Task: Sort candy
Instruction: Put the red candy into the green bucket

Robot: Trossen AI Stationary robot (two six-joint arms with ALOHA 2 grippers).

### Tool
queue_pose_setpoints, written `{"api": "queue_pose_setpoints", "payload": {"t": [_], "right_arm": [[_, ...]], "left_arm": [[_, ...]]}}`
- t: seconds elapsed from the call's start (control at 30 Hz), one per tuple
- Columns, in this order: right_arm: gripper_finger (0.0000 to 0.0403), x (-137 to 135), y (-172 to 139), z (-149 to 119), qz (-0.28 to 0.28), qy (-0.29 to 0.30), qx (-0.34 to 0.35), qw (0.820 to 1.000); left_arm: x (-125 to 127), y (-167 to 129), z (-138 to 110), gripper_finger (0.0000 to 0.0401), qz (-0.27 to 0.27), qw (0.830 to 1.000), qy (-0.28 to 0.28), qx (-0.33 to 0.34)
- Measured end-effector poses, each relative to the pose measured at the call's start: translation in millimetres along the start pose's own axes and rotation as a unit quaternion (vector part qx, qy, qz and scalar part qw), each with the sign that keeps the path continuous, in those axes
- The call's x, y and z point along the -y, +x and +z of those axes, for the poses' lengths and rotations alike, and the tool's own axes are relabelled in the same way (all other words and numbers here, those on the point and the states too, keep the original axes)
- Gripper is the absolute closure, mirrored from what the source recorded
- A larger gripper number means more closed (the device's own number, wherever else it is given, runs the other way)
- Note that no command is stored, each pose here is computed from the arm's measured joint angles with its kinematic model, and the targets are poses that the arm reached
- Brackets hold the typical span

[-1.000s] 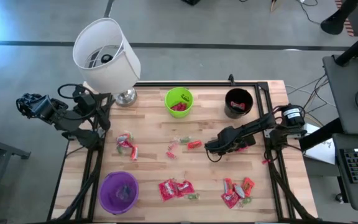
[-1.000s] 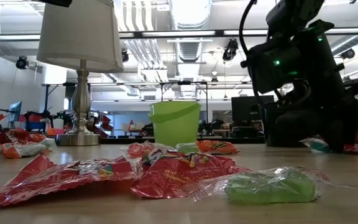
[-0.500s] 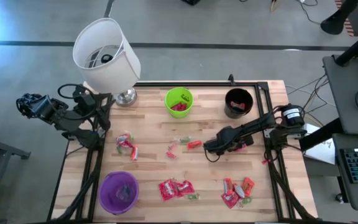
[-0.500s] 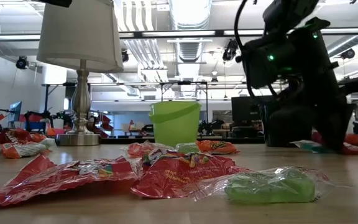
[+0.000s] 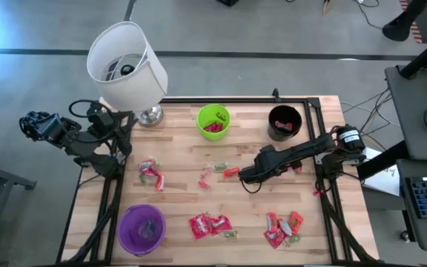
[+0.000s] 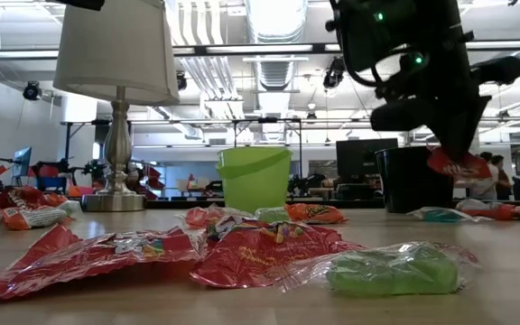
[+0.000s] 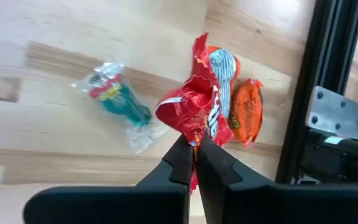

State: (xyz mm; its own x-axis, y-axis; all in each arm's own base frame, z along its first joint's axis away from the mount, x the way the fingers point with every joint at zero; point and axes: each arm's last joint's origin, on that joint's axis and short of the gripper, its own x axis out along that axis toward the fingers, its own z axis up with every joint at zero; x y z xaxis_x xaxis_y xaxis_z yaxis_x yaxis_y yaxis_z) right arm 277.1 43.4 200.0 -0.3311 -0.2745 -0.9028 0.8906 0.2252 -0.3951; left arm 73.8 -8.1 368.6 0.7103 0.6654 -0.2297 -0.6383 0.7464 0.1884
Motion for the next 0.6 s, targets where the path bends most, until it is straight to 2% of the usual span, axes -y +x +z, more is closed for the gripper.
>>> {"api": "queue_pose_setpoints", "payload": {"t": [0.3,0.47,0.6], "right_arm": [[0.0394,-3,-13,-5,0.023,0.006,0.032,0.999],[0.0394,-3,-21,-1,0.039,-0.011,0.047,0.998],[0.0394,4,-31,8,0.062,0.000,0.059,0.996]], "left_arm": [[-1,0,0,0.0272,0.008,1.000,0.001,0.002],[-5,-1,1,0.0272,0.071,0.997,-0.001,0.027],[-8,-1,2,0.0272,0.119,0.992,-0.018,0.048]]}}
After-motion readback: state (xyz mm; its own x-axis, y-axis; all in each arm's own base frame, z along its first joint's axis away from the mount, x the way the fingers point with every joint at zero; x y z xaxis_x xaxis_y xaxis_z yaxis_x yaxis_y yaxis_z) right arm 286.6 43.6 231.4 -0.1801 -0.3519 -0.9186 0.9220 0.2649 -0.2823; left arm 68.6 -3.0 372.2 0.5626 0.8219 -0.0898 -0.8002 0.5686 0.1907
